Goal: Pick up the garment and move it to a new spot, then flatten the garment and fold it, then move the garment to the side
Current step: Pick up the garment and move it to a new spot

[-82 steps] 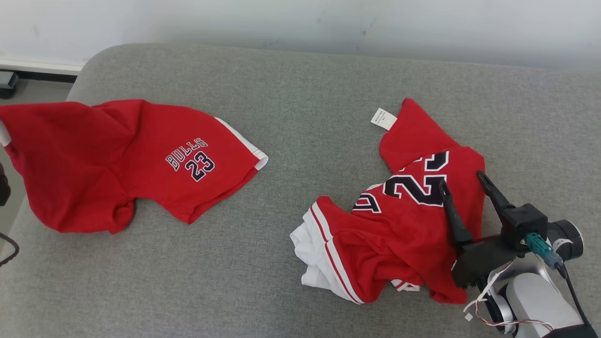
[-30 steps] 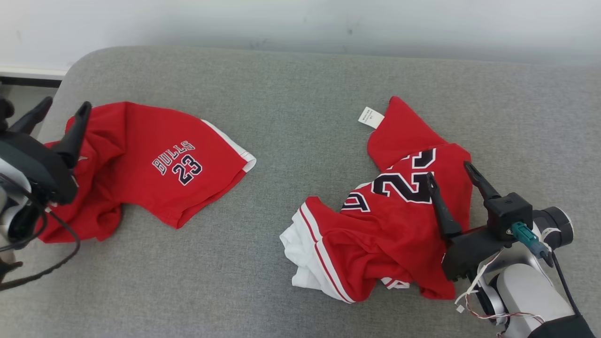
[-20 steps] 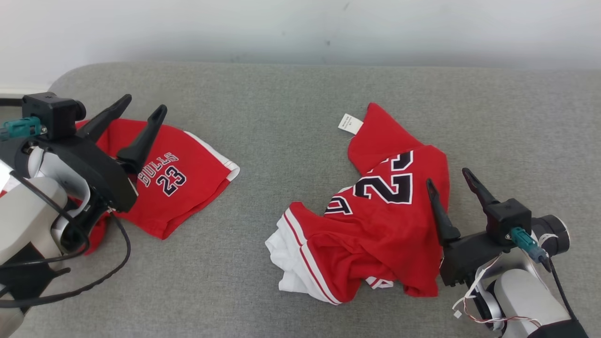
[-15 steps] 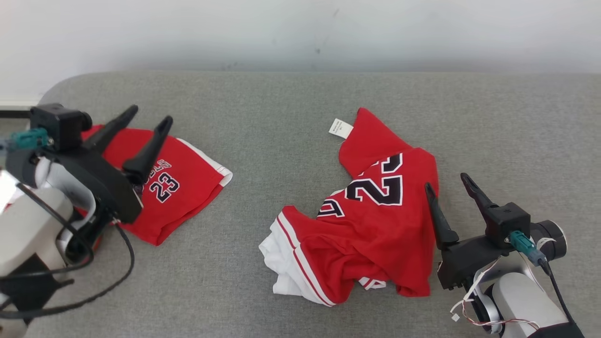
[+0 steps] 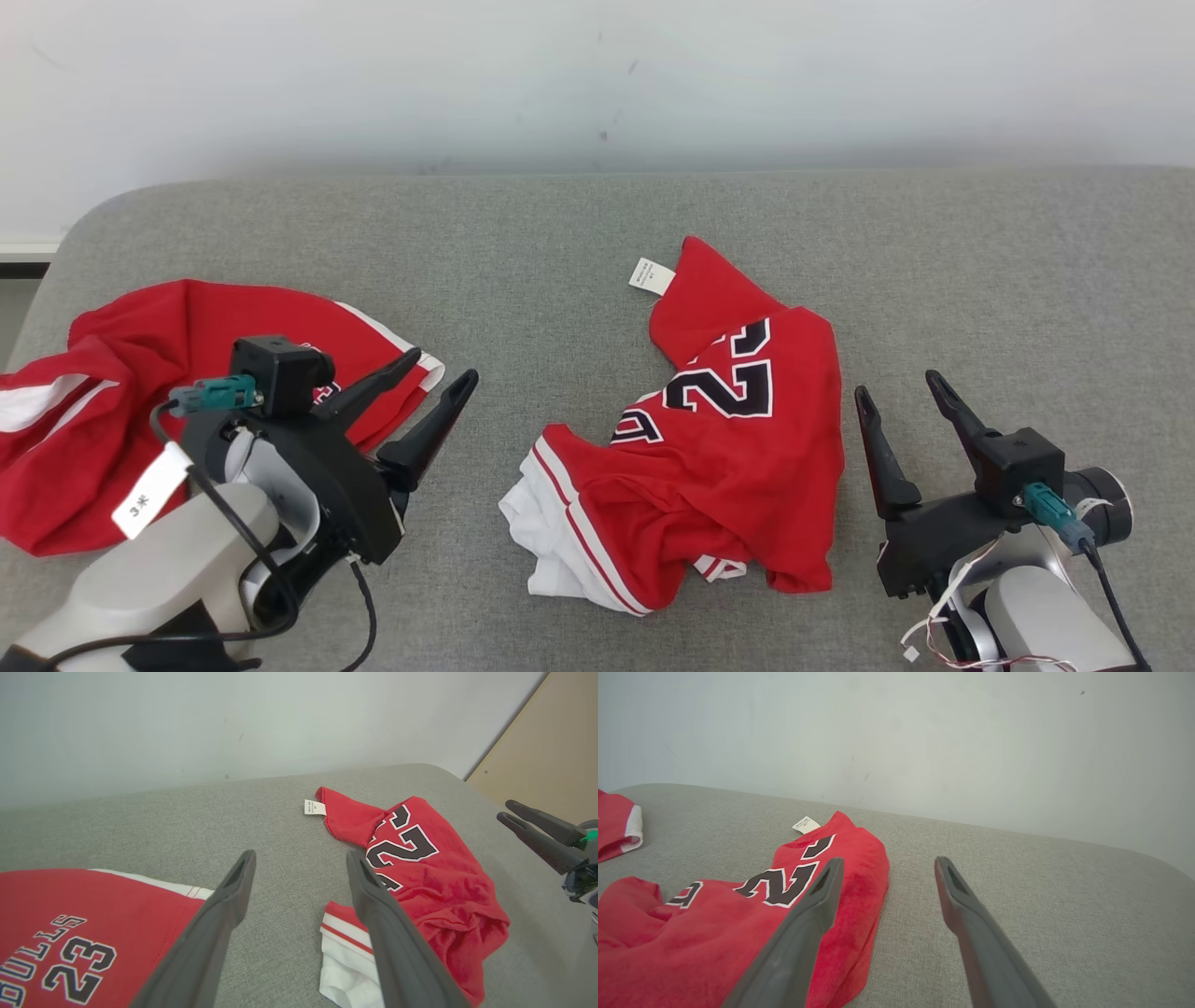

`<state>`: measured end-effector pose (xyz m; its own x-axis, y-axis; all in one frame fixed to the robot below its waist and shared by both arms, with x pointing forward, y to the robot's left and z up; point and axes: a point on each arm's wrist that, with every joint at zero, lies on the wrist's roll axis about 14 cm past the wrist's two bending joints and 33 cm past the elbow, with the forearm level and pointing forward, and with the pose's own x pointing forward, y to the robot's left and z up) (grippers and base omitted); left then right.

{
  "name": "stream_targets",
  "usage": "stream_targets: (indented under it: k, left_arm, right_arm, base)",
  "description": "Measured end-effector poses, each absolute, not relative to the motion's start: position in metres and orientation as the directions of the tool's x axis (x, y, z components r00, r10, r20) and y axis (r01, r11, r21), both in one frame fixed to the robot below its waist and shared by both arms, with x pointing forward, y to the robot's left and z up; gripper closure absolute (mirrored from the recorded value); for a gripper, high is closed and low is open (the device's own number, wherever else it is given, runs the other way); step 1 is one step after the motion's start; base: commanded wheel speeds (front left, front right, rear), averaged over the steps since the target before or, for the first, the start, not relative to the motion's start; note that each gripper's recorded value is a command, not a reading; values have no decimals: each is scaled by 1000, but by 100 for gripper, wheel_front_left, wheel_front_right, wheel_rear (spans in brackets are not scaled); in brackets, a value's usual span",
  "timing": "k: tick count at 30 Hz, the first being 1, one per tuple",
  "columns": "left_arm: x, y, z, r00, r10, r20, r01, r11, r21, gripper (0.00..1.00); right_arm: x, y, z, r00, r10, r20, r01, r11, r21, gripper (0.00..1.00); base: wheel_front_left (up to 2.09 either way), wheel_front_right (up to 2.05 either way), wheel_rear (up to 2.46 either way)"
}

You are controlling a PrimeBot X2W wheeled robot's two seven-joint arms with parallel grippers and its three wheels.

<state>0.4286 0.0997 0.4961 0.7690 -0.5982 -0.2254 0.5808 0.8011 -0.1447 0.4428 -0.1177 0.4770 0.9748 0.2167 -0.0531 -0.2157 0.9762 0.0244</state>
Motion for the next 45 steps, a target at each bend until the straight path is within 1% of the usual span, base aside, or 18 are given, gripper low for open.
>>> stream_targets:
  k: [3,7,12,19,25,32,35,42,45]
  left_arm:
    - [432,98,491,785,-575,-231,555,818,-152,0]
    - [443,100,492,834,-511,-206,480,858,-184,0]
    - [457,114,491,883,-422,-204,392,904,-172,0]
    - [469,138,496,921,-341,-190,315,937,-153,0]
    - [458,142,478,922,-315,-225,278,943,-182,0]
    - [462,163,486,950,-246,-191,212,960,-183,0]
    - [457,170,482,954,-227,-194,197,967,-161,0]
    - [441,163,479,947,-264,-183,260,964,-50,0]
    - [437,167,483,956,-245,-164,237,969,-67,0]
  right_arm:
    - [443,-117,478,975,217,-49,-215,976,28,0]
    - [444,-120,477,977,207,-50,-206,978,33,0]
    - [442,-129,476,982,182,-49,-181,983,32,0]
    - [441,-137,475,986,161,-52,-159,987,36,0]
    - [441,-138,474,986,156,-54,-154,987,37,0]
    - [442,-139,475,987,153,-46,-152,988,38,0]
    - [442,-139,476,987,153,-43,-152,988,38,0]
    - [440,-139,477,988,152,-42,-150,988,38,0]
    - [439,-138,479,988,152,-40,-150,988,39,0]
  base:
    - [0,0,0]
    - [0,0,0]
    - [0,0,0]
    - [0,0,0]
    - [0,0,0]
    - [0,0,0]
    - [0,0,0]
    - [0,0,0]
    - [0,0,0]
